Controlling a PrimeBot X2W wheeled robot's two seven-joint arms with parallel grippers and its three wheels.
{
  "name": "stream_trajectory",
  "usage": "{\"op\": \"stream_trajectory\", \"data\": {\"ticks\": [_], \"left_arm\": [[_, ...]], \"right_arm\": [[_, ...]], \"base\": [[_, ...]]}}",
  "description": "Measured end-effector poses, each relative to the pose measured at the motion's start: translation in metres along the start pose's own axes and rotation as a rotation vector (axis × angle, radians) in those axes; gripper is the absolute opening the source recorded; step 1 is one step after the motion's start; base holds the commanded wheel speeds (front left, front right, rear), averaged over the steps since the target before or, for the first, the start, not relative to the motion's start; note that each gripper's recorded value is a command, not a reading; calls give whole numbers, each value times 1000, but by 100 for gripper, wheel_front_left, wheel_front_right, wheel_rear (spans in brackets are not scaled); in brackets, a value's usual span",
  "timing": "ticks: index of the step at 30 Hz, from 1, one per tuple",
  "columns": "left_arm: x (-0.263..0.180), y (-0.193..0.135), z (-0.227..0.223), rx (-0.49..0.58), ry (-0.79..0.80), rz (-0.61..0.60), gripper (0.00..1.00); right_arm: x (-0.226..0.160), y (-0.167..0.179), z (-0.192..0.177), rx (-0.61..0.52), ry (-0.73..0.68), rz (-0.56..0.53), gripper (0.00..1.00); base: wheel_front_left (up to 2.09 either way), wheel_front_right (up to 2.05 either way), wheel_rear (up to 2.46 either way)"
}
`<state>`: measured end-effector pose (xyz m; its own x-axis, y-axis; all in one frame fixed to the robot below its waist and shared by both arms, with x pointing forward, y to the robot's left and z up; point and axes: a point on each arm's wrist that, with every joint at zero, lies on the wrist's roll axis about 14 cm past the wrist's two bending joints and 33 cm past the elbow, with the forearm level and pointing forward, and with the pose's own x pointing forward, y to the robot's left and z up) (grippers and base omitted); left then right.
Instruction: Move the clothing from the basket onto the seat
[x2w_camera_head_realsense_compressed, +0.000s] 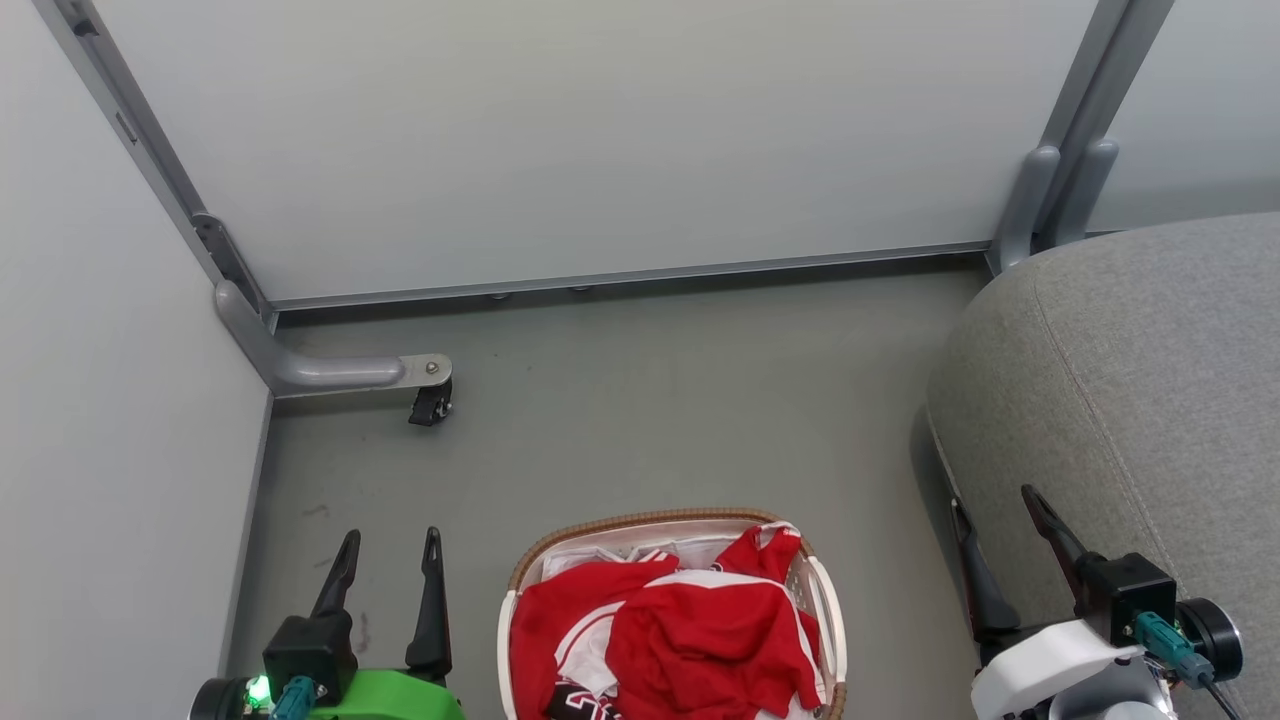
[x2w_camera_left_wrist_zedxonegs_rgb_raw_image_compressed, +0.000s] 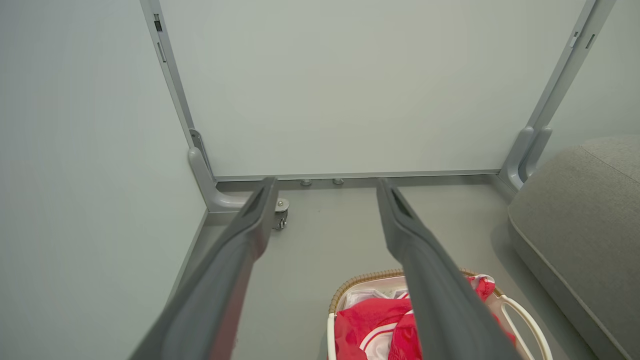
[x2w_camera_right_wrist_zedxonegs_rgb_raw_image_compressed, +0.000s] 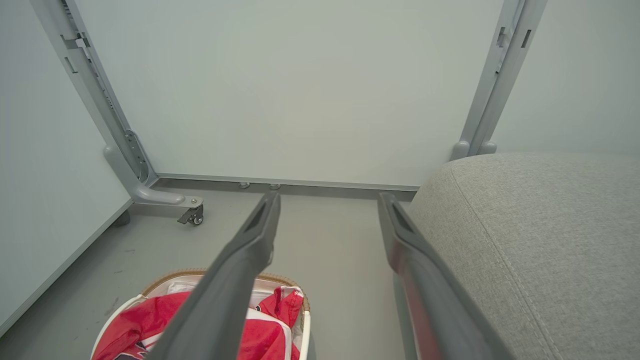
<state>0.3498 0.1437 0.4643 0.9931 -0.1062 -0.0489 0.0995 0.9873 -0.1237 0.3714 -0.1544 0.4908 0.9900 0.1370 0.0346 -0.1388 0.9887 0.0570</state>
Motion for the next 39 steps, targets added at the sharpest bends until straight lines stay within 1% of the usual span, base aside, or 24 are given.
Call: {"op": "stream_trajectory", "data": {"ticks": [14, 21, 26, 31, 39], "left_arm": [[1, -4, -5, -1, 15, -13, 100], [11, -15, -13, 2, 42, -56, 100], [33, -26, -13, 12, 45, -106, 100], [60, -45, -25, 26, 77, -183, 100], [108, -85, -69, 97, 181, -363, 100]], "right_arm": [[0, -2, -2, 1, 6, -5, 100], [7, -3, -6, 3, 14, -7, 100], [21, -8, -8, 3, 16, -14, 100], [39, -17, -10, 3, 13, -33, 100], [76, -33, -19, 11, 4, -62, 100]], "base": [[0, 0, 0], [0, 0, 0], [0, 0, 0], [0, 0, 0], [0, 0, 0]]}}
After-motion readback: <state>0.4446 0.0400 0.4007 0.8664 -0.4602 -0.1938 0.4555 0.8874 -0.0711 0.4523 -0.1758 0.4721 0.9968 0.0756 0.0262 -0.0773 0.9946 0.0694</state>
